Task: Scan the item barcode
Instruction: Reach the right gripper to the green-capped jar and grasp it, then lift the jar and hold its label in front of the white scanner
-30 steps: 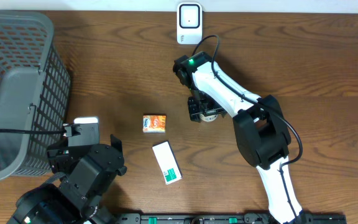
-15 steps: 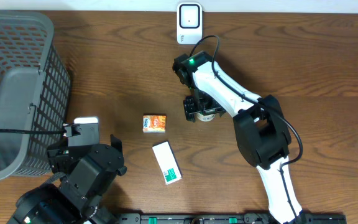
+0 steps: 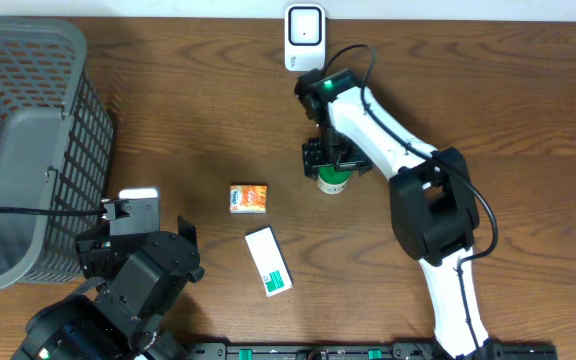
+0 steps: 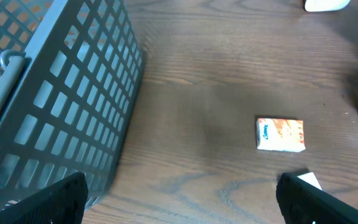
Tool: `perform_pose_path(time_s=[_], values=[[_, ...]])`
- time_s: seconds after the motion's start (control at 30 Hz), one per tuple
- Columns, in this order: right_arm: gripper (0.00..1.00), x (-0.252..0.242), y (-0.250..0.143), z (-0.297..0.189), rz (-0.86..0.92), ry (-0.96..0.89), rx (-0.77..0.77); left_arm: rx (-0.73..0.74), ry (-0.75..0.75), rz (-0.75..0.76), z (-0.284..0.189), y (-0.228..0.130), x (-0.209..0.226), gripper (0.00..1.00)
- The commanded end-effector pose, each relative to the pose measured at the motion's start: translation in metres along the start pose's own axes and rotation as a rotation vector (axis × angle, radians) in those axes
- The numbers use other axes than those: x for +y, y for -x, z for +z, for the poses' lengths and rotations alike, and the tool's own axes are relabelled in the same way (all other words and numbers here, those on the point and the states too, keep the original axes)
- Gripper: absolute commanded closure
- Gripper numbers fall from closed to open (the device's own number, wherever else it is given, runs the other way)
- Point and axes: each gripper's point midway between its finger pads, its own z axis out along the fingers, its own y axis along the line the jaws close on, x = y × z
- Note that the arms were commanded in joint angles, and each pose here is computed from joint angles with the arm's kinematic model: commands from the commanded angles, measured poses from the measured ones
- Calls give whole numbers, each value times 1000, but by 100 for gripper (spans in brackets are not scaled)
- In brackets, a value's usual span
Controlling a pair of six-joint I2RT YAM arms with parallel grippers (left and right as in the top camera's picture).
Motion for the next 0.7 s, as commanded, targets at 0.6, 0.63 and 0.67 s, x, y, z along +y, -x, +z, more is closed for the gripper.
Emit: perform_pose_path(time_s=[0.6,0.63,0.67], values=[[28,19,-7,-6,121,45,-7,-5,11,-10,-1,1,3,3],[28,19,-8,-4,135,40,-6,-6,11,-10,-1,1,3,3],[28,19,-9,-1,153,33,-5,-5,11,-10,-1,1,3,3]])
